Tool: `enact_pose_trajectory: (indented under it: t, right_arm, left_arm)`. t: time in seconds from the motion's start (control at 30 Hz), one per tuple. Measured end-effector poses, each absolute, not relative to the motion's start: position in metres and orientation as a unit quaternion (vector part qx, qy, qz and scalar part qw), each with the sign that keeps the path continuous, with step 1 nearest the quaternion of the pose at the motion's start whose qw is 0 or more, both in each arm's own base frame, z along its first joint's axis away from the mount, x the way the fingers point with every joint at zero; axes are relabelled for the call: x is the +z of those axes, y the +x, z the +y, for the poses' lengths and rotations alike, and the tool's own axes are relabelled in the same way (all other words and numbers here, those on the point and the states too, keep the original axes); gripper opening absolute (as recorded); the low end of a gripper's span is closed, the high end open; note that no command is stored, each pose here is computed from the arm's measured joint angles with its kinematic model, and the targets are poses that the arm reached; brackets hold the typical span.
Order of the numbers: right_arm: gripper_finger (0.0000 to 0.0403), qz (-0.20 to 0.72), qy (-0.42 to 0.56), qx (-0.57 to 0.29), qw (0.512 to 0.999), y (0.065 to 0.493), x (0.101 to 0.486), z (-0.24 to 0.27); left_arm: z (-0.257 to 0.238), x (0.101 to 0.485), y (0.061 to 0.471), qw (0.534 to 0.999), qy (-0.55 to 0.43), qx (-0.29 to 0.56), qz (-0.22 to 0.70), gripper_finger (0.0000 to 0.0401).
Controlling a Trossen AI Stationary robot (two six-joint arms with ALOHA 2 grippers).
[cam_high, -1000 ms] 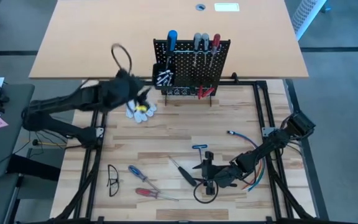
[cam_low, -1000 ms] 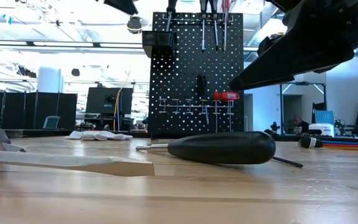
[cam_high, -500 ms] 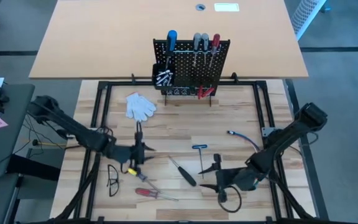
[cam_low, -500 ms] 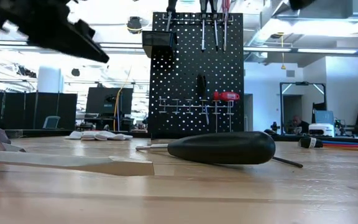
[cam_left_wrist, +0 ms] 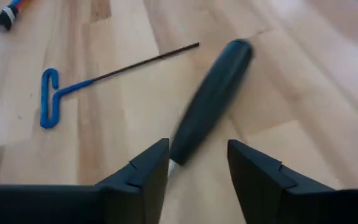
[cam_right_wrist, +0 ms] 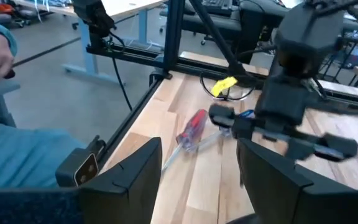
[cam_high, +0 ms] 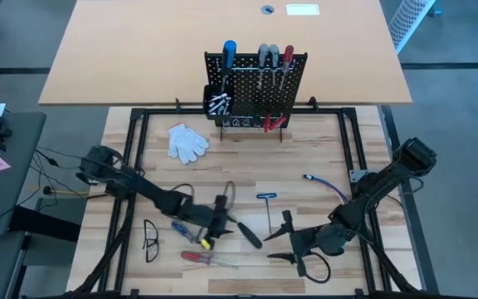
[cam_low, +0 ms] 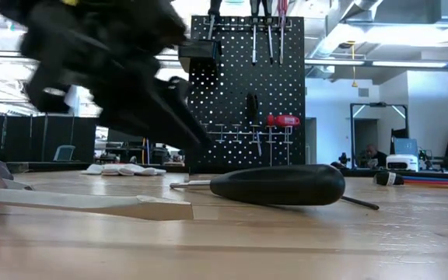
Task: Hang tools onto peg board
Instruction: Hang the black screwdriver on the pegboard
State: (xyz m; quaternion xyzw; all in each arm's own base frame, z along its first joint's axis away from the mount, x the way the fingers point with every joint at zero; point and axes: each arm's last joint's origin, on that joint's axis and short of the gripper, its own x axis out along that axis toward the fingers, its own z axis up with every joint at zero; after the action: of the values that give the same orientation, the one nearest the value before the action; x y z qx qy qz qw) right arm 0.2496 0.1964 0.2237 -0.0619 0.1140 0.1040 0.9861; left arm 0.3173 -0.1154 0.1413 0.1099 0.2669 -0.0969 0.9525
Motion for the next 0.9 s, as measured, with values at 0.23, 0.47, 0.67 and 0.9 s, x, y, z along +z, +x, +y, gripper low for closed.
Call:
enact_pose_trajectory:
  t: [0.23, 0.47, 0.67, 0.9]
  right_arm:
    - [0.0216, 0.124, -0.052, 0.102, 0.986, 0.247, 0.217, 0.194]
    - [0.0216, 0.124, -0.047, 0.101, 0.986, 0.247, 0.217, 0.194]
    - [0.0216, 0.125, -0.045, 0.098, 0.986, 0.248, 0.217, 0.193]
    - [0.0216, 0.131, -0.047, 0.094, 0.986, 0.249, 0.216, 0.191]
  left_arm:
    - [-0.1, 0.142, 0.347, 0.906, 0.156, -0.079, 0.386, 0.0221]
    - [-0.082, 0.121, 0.355, 0.881, 0.14, -0.106, 0.44, 0.0208]
    - [-0.075, 0.119, 0.357, 0.883, 0.116, -0.115, 0.441, 0.0114]
    - [-0.075, 0.119, 0.359, 0.892, 0.095, -0.097, 0.431, 0.002]
